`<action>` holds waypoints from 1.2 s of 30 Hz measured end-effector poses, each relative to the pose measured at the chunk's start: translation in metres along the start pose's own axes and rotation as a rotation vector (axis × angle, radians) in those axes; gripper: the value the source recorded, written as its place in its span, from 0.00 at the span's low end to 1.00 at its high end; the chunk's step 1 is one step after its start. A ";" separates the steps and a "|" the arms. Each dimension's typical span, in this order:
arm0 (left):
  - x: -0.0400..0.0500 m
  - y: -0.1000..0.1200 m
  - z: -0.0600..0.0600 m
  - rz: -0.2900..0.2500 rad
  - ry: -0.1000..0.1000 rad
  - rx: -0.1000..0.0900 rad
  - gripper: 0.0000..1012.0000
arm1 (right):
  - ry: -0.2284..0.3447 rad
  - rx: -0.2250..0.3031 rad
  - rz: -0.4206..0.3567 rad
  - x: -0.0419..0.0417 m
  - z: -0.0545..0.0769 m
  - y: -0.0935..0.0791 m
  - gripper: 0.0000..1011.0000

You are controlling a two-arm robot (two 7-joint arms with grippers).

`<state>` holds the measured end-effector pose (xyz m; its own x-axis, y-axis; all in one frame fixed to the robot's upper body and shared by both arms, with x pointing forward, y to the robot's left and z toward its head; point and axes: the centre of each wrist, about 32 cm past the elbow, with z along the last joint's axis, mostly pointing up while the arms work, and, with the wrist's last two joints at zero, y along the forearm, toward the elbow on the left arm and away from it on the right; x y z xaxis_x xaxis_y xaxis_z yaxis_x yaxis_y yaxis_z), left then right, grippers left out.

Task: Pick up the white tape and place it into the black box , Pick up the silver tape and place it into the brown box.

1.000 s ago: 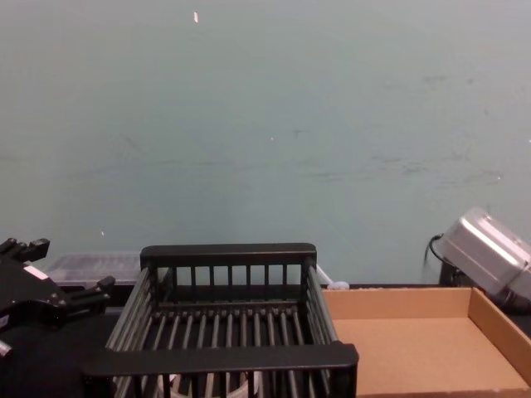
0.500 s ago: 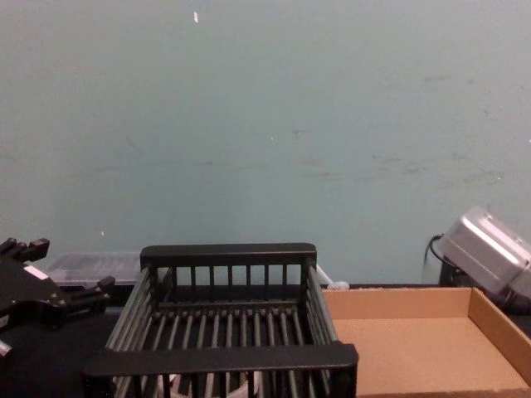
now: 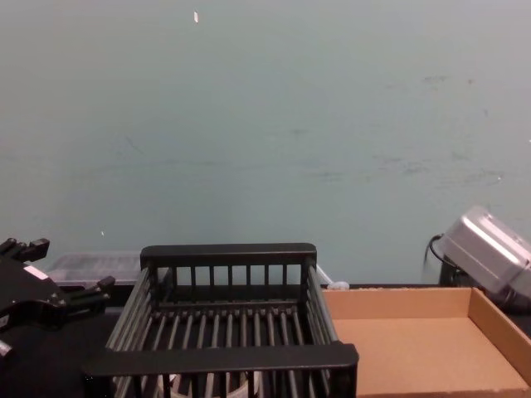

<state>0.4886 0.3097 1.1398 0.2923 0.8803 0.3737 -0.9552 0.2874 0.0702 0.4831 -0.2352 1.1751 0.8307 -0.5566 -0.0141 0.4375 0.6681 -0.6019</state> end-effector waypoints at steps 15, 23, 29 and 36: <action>0.0000 0.000 0.000 0.000 0.000 0.000 0.99 | 0.000 0.000 0.000 0.0000 0.000 0.000 0.16; 0.0000 0.000 0.000 0.000 0.000 0.000 0.99 | 0.002 0.012 -0.007 0.0024 0.002 -0.005 0.16; 0.0000 0.000 0.000 0.000 0.000 0.000 0.99 | 0.024 0.052 -0.048 0.0110 0.007 -0.017 0.16; 0.0000 0.000 0.000 0.000 0.000 0.000 0.99 | 0.070 0.101 -0.138 0.0256 0.017 -0.031 0.16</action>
<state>0.4886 0.3096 1.1398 0.2923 0.8803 0.3737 -0.9552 0.2874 0.0703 0.4968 -0.2616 1.2064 0.7359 -0.6771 0.0057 0.5810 0.6271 -0.5188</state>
